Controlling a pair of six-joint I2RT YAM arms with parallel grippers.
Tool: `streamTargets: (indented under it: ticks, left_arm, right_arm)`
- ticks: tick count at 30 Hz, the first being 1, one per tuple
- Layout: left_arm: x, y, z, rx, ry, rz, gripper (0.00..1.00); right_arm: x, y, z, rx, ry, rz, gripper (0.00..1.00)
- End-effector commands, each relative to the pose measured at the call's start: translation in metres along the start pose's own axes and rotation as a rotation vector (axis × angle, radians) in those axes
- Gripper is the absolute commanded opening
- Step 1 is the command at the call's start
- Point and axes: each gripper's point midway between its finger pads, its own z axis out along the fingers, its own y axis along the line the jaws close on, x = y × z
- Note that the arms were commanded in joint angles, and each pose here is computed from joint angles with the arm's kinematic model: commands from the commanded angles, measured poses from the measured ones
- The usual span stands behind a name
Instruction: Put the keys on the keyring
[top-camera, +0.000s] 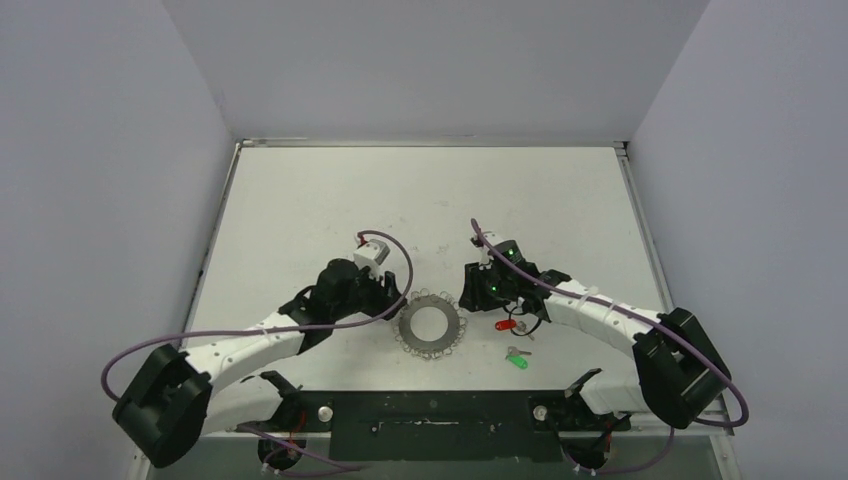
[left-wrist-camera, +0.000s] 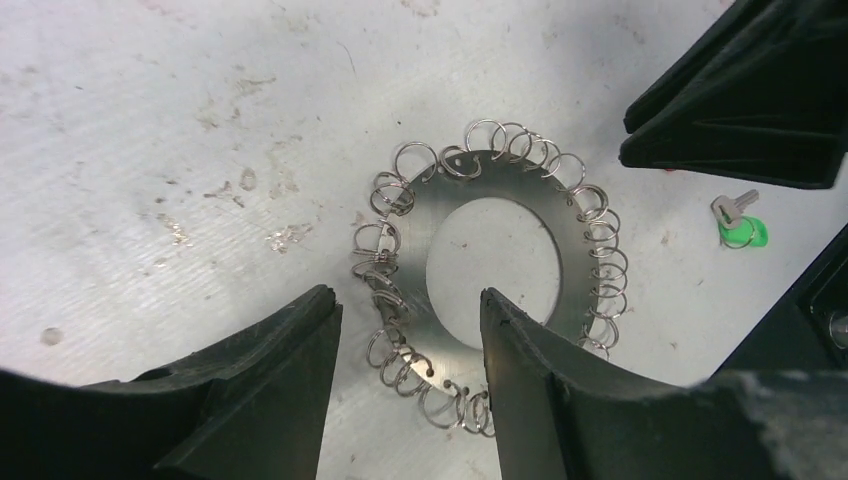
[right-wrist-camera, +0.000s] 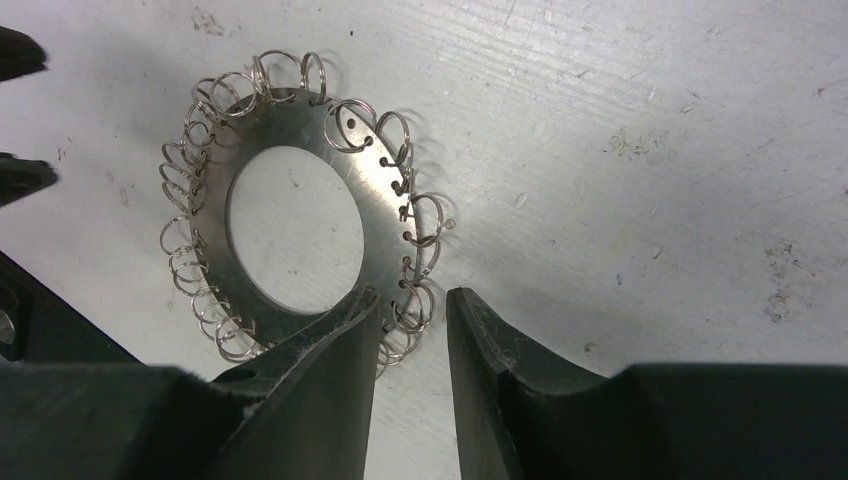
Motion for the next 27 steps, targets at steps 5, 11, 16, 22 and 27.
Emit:
streamTargets:
  ticks: [5,11,16,22,27]
  left_arm:
    - [-0.011,0.001,-0.051,0.025,-0.141,0.29,0.52]
    - [-0.005,-0.031,-0.066,0.249,-0.238,0.51,0.53]
    - [0.0,-0.043,-0.067,0.323,-0.234,0.638,0.55]
    - [0.003,-0.05,-0.061,0.358,-0.197,0.835,0.55]
    - [0.021,-0.042,-0.055,0.344,-0.077,1.031,0.53]
  right_arm:
    - [-0.013,0.004,-0.01,-0.026,-0.053,-0.038,0.32]
    - [-0.012,0.004,-0.008,-0.035,-0.044,-0.041,0.33]
    - [-0.011,0.004,-0.008,-0.037,-0.038,-0.041,0.33]
    - [-0.01,0.003,-0.007,-0.037,-0.035,-0.041,0.33]
    - [-0.008,0.003,-0.007,-0.037,-0.034,-0.04,0.33]
